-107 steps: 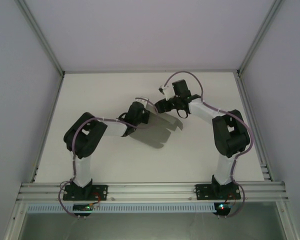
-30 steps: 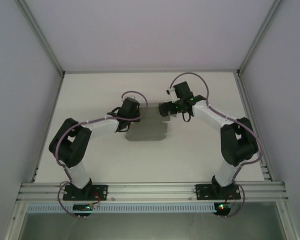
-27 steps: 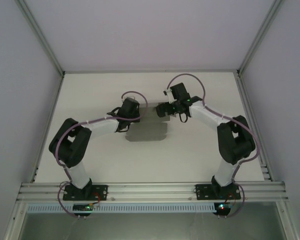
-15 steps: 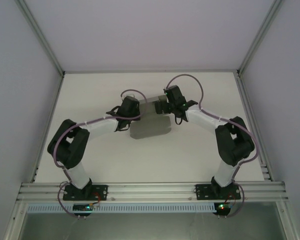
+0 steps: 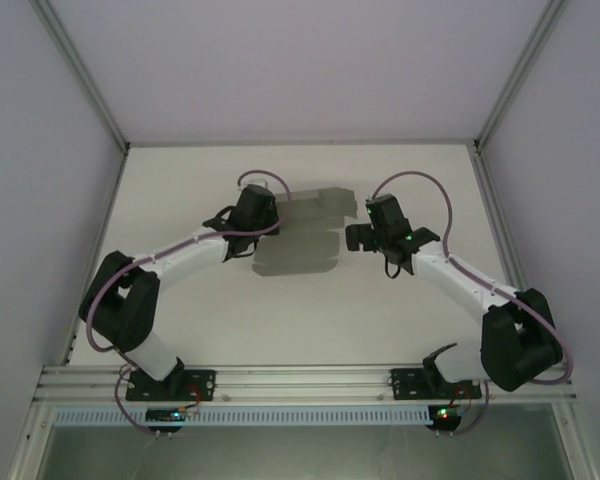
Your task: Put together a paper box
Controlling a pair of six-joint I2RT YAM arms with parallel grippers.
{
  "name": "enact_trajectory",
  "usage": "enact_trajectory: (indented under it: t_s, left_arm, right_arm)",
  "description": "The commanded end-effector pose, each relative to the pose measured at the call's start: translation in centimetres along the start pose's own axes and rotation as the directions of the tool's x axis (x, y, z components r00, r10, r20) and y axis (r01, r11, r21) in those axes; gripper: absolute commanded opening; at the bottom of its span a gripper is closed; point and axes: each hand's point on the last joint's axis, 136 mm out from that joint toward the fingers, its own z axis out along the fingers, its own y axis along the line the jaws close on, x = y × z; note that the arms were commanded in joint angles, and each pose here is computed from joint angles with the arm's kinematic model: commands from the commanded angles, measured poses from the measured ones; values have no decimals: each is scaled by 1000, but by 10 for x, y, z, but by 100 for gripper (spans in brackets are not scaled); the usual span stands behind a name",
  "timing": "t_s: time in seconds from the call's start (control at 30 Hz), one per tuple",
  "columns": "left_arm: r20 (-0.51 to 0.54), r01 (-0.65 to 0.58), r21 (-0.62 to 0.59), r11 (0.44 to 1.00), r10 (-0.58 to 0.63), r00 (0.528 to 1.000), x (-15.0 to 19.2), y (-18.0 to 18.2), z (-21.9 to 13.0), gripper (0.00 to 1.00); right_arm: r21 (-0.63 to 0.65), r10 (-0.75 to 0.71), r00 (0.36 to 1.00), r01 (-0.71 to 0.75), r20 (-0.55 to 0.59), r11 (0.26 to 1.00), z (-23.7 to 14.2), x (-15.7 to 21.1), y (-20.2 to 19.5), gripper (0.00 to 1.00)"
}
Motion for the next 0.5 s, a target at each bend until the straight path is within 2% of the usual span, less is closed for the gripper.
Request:
enact_trajectory:
  t_s: [0.0, 0.13, 0.3, 0.47]
  left_arm:
    - [27, -10, 38, 999, 9, 1000, -16, -10, -16, 0]
    - [19, -15, 46, 999, 14, 1000, -13, -10, -18, 0]
    - [13, 3, 46, 999, -3, 1000, -11, -9, -17, 0]
    - [-6, 2, 50, 999, -2, 1000, -9, -12, -12, 0]
  right_arm:
    - [-28, 23, 1000, -23, 20, 999, 8, -9, 3, 99]
    - [-65, 21, 998, -17, 60, 998, 24, -34, 12, 99]
    - [-177, -33, 993, 53, 111, 983, 30, -67, 43, 99]
    - [-317, -50, 991, 87, 121, 945, 28, -73, 77, 99]
